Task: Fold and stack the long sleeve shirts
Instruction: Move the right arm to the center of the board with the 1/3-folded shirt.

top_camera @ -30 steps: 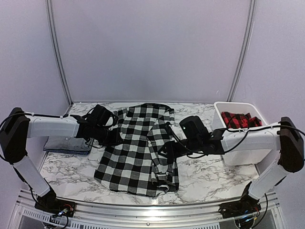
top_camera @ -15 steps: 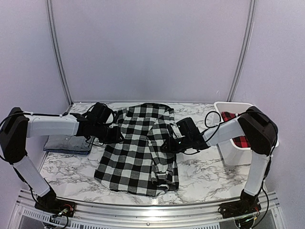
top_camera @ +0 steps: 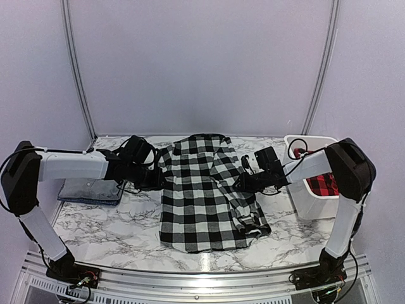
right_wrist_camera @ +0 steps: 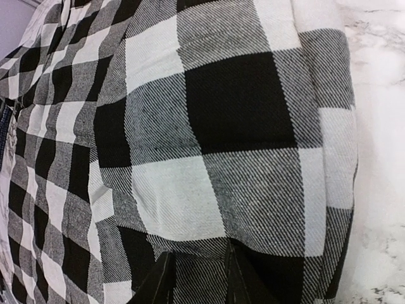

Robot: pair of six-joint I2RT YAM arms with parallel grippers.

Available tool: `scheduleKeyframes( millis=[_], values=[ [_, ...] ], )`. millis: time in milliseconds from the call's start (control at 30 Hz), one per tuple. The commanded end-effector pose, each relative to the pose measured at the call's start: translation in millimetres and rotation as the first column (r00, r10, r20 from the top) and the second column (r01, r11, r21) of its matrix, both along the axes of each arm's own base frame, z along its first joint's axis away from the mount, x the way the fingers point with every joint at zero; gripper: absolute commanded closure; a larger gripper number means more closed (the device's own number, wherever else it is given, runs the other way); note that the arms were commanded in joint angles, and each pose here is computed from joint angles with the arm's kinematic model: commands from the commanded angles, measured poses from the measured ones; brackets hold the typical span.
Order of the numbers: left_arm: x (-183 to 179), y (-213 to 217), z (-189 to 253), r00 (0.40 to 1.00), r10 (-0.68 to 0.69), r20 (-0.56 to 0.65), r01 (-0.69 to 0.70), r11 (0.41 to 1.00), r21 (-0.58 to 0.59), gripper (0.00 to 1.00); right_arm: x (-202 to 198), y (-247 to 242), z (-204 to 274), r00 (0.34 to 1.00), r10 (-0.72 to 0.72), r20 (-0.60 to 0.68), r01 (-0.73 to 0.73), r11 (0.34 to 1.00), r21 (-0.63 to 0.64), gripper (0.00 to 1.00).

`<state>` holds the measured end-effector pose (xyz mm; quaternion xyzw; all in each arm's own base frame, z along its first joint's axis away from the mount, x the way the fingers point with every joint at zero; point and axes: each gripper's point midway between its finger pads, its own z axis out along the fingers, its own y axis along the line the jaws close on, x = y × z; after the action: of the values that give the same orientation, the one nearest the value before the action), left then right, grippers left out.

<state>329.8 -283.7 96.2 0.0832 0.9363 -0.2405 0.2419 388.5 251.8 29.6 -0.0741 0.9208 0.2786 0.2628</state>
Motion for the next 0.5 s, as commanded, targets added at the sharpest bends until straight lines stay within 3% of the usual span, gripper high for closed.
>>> scheduleKeyframes(
  millis=[0, 200, 467],
  values=[
    [0, 2, -3, 1.0, 0.0, 0.001, 0.0, 0.999, 0.035, 0.78, -11, -10, -4, 0.998, 0.033, -0.057, -0.039, 0.994, -0.106, 0.71],
    [31, 53, 32, 0.967, 0.204, 0.15, -0.225, 0.963, 0.146, 0.74, -33, 17, 39, 0.994, 0.113, -0.005, -0.112, 0.987, -0.117, 0.69],
    [63, 121, 53, 0.879, 0.432, 0.202, -0.461, 0.877, 0.133, 0.69, -110, 30, 38, 0.983, 0.168, -0.072, -0.174, 0.981, -0.09, 0.69]
  ],
)
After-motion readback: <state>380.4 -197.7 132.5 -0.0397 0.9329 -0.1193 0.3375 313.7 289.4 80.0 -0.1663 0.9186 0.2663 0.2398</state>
